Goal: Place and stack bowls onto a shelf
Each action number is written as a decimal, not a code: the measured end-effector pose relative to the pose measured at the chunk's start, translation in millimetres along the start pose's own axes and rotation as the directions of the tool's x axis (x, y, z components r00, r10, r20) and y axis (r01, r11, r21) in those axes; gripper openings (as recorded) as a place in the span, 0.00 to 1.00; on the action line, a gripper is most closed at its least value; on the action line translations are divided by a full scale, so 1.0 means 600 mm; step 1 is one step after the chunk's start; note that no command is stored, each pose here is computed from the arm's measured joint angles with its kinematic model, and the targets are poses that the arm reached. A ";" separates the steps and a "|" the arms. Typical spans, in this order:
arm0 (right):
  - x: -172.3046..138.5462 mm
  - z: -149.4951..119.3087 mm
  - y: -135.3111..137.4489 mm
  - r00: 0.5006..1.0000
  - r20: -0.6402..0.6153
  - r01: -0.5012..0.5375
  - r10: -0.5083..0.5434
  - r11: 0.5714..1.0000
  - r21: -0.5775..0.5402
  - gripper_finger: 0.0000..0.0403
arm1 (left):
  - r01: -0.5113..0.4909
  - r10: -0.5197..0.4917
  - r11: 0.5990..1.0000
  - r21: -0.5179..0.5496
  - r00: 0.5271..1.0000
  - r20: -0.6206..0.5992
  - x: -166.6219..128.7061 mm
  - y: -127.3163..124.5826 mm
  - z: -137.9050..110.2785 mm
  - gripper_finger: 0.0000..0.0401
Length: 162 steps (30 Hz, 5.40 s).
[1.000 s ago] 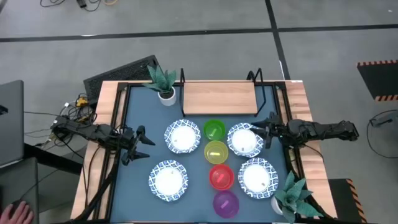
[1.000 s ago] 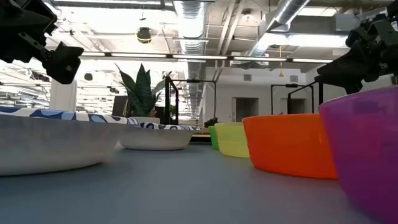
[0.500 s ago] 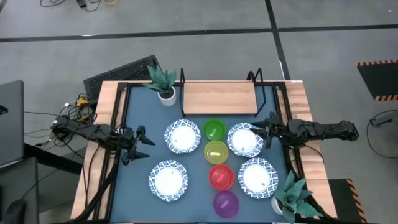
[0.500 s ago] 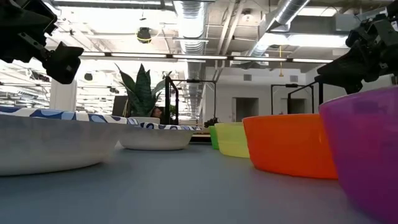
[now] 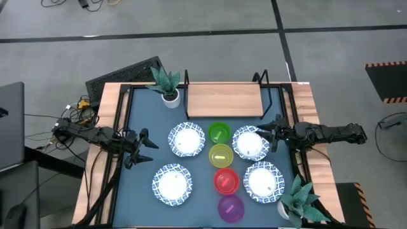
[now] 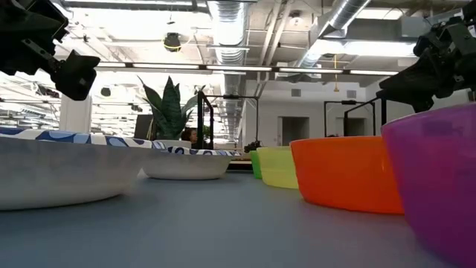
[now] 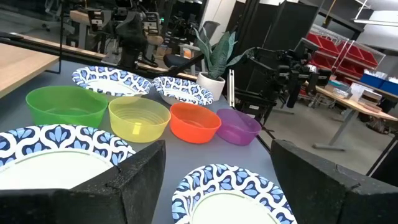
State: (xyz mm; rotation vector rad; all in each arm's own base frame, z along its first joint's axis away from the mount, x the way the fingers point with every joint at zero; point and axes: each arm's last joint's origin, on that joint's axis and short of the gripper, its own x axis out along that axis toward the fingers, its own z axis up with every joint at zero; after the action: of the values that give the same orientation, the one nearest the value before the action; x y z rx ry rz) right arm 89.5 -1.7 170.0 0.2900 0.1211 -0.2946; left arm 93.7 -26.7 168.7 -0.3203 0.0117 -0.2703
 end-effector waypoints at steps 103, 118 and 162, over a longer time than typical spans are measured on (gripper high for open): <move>0.028 0.285 0.105 0.997 -0.006 0.075 -0.076 0.991 -0.107 0.43 | 0.129 0.554 0.648 -0.750 0.597 0.581 -0.039 0.006 0.093 0.68; 0.181 0.252 0.115 0.820 -0.458 0.317 -0.343 0.939 -0.136 0.43 | -0.218 0.594 0.750 -0.624 0.636 0.493 -0.030 -0.032 0.209 0.68; 0.397 0.071 0.001 0.379 -0.872 0.528 -0.309 0.846 -0.071 0.41 | -0.658 0.756 0.585 -0.475 0.654 0.026 0.086 -0.030 0.273 0.68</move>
State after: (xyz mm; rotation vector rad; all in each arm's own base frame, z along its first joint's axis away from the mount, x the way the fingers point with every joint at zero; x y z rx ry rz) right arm 319.2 -77.9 172.6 0.6262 1.2250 -0.6719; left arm 147.8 -6.4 331.3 -0.7621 -0.0266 0.6088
